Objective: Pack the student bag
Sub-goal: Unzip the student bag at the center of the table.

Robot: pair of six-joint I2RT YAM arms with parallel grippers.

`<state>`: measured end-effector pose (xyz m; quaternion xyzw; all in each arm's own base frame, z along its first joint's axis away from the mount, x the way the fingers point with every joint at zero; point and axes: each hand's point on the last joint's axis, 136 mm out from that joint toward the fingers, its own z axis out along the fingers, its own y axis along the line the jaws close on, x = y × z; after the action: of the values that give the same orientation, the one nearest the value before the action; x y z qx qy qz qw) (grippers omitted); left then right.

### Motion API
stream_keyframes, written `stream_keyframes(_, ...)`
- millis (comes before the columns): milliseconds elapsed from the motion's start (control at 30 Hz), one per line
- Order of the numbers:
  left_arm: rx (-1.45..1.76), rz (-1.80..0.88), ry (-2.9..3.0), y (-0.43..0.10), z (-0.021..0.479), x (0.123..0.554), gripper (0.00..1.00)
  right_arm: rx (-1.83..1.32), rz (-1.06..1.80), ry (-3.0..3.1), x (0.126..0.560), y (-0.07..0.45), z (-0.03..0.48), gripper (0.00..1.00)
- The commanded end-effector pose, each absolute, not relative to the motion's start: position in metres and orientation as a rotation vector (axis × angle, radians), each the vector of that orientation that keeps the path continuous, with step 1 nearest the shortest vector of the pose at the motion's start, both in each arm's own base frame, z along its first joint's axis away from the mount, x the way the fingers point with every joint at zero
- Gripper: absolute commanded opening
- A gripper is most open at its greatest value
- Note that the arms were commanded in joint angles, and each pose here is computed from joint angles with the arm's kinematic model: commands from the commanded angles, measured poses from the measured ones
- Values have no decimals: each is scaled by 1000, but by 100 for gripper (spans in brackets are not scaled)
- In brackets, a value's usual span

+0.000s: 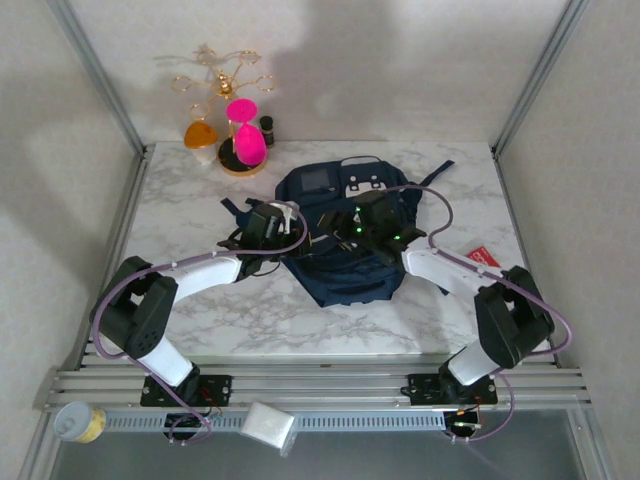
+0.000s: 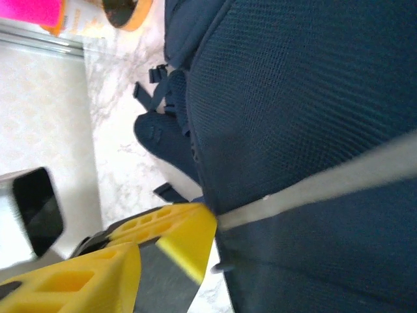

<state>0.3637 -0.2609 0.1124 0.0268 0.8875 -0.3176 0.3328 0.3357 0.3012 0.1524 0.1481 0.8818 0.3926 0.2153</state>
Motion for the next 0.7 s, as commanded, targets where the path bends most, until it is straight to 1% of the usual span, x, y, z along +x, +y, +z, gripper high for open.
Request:
stream_keyframes(0, 106, -904, 2264, -273, 127, 357, 9, 422, 1060, 2365, 359, 314, 155, 46)
stream_keyframes(67, 93, -875, 2262, -266, 129, 356, 9, 404, 1024, 2378, 365, 312, 149, 35)
stream_keyframes(200, 39, -793, 2284, -244, 127, 353, 10, 293, 1014, 2358, 375, 314, 157, 11)
stream_keyframes(233, 24, -778, 2288, -238, 128, 352, 11, 247, 1019, 2356, 376, 317, 161, 6)
stream_keyframes(267, 17, -766, 2284, -234, 131, 350, 12, 215, 1020, 2355, 376, 320, 165, 3)
stream_keyframes(300, 14, -753, 2279, -229, 134, 347, 14, 163, 1040, 2353, 375, 325, 168, 3)
stream_keyframes(333, 11, -739, 2271, -225, 138, 344, 17, 115, 1062, 2354, 374, 330, 172, 0)
stream_keyframes(433, -32, -664, 2276, -206, 143, 338, 25, -65, 1178, 2304, 365, 349, 192, 0)
stream_keyframes(533, -56, -624, 2285, -193, 148, 331, 30, -168, 1192, 2325, 358, 354, 196, 0)
stream_keyframes(600, -55, -631, 2270, -189, 157, 323, 34, -306, 1222, 2329, 346, 358, 199, 0)
stream_keyframes(667, -50, -637, 2259, -186, 162, 316, 38, -351, 1177, 2351, 341, 349, 198, 0)
